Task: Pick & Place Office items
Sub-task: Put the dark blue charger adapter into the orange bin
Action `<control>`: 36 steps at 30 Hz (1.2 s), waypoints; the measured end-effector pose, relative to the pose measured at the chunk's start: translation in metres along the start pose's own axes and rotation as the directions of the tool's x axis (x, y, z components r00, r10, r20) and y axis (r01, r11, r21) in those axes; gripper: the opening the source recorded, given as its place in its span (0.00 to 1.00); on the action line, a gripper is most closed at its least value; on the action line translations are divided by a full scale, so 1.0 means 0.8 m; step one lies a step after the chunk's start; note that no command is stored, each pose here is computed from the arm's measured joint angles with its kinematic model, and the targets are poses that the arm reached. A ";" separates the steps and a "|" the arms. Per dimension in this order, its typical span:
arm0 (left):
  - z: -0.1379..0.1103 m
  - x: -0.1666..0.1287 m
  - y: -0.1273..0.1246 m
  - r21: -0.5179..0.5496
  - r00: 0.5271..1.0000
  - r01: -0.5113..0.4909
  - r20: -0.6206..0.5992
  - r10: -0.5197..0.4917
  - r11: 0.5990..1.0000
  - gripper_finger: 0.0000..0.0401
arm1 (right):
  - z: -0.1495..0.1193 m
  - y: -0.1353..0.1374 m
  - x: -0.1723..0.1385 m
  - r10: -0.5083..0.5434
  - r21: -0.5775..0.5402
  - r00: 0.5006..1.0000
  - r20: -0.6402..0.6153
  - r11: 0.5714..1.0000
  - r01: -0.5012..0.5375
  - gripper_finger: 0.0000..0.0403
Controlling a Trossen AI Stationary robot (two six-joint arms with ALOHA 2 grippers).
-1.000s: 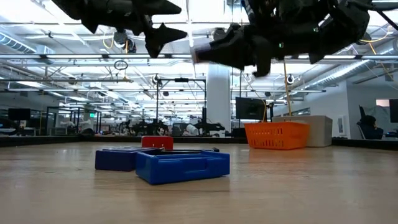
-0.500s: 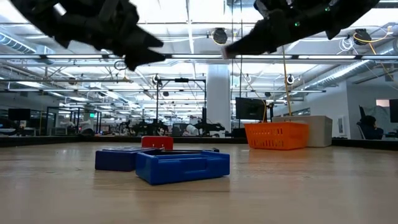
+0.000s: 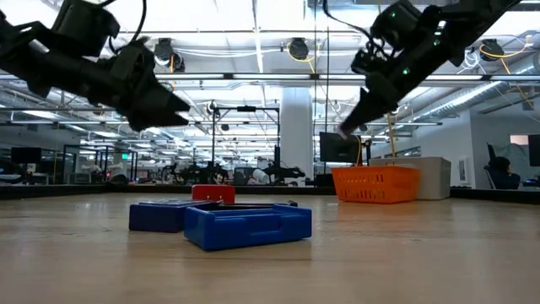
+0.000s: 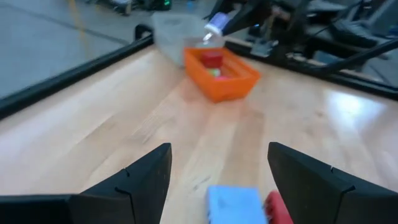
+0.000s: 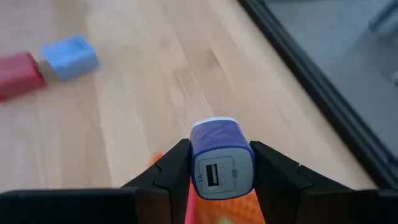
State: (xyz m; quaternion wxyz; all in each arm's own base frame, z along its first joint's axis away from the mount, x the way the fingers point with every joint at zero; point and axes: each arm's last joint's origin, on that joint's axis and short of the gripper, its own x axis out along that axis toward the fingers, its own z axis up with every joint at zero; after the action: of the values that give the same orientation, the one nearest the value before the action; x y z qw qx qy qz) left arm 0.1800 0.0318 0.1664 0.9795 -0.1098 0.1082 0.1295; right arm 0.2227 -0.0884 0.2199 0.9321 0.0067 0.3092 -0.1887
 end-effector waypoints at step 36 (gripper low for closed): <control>-0.005 -0.001 0.004 -0.054 0.997 -0.074 -0.001 0.074 0.996 0.62 | -0.039 -0.035 0.009 -0.176 0.110 0.937 -0.300 0.970 0.218 0.33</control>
State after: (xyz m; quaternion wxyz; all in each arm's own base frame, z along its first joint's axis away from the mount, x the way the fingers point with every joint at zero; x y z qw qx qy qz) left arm 0.1774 0.0334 0.1621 0.9708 -0.1322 0.1083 0.1685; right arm 0.2002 -0.1132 0.1931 0.8505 0.0693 0.4267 -0.2998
